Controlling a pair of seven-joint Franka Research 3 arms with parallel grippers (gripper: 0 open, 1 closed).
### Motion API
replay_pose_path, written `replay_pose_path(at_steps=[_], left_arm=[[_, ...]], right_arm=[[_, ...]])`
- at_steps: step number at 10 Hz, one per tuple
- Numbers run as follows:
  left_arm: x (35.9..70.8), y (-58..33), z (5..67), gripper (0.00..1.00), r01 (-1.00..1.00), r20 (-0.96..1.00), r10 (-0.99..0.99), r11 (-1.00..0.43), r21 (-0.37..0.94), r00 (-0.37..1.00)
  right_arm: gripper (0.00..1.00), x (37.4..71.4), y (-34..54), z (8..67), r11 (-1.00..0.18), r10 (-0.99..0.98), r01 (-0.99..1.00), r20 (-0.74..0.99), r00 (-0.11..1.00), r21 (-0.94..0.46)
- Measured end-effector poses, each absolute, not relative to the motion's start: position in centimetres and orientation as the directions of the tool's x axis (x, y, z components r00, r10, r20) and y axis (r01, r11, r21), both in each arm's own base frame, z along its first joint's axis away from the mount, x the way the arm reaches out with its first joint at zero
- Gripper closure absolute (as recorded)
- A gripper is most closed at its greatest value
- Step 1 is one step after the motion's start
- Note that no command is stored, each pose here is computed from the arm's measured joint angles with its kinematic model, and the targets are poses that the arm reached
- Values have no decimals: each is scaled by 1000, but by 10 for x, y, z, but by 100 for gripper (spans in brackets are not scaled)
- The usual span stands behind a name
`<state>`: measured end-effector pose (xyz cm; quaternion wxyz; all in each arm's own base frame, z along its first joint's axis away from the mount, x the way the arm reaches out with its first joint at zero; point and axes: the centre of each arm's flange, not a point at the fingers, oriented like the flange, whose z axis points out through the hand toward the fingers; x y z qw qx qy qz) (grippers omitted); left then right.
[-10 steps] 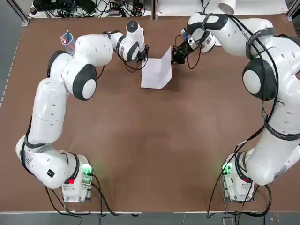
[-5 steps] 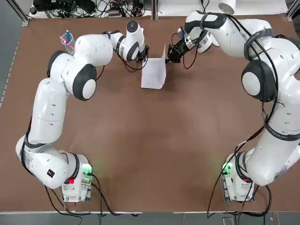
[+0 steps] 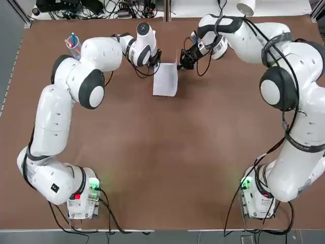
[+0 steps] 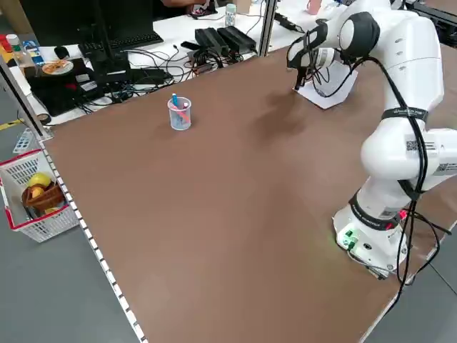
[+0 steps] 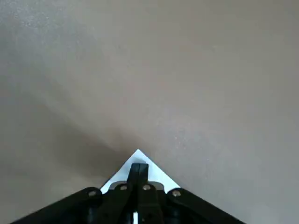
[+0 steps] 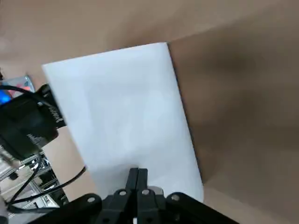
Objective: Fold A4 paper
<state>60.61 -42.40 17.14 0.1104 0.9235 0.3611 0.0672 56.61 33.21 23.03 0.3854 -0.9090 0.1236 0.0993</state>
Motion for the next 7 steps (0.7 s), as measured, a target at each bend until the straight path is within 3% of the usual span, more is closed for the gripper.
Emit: replay_pose_path(at_steps=[7], left_arm=[[609,-421,171,99,653,47,686,-709,265,726]], right_arm=[[99,564,355,213,-671,-168,-305,-263,950,-675]])
